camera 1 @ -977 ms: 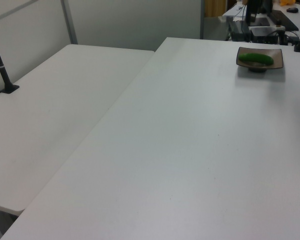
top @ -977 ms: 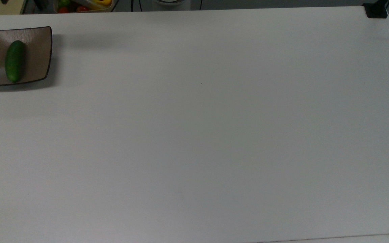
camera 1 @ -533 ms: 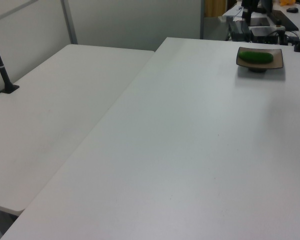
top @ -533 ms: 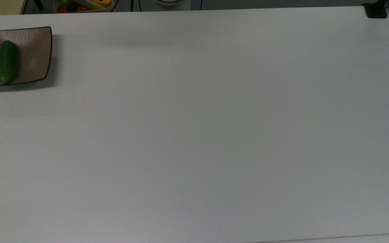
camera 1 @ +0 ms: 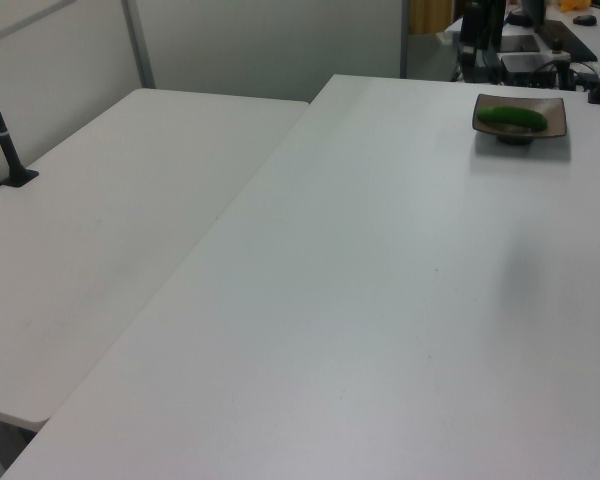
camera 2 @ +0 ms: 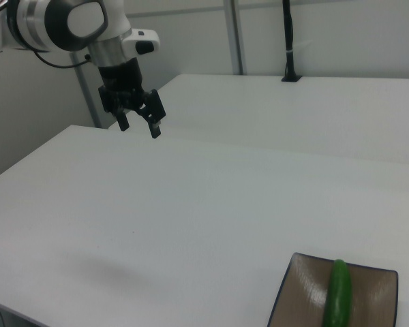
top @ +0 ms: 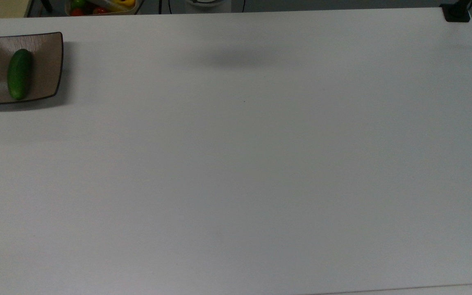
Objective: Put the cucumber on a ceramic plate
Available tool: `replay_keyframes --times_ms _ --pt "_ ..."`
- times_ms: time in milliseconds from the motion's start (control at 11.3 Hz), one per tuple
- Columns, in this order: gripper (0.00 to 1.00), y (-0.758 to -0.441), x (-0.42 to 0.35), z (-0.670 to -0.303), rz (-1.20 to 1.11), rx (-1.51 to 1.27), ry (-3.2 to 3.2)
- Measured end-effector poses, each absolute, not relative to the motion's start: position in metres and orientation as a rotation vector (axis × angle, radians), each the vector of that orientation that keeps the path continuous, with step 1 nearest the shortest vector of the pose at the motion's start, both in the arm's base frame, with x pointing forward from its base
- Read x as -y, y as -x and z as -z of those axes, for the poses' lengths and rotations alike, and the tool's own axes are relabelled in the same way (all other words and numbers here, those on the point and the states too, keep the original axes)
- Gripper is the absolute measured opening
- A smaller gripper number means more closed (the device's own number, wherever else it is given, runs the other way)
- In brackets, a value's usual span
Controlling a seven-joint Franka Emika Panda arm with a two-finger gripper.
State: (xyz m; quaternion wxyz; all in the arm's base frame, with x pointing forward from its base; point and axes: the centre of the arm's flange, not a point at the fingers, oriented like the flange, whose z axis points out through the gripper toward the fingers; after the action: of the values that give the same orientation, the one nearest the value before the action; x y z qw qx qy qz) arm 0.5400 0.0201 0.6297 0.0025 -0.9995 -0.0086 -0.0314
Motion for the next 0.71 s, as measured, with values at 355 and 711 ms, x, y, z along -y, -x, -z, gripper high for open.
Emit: replay_keyframes --times_ms 355,711 --pt "1.00 -0.548 -0.030 -0.618 0.126 0.151 3.132" --pt "1.00 -0.554 -0.025 -0.617 0.189 0.173 3.129"
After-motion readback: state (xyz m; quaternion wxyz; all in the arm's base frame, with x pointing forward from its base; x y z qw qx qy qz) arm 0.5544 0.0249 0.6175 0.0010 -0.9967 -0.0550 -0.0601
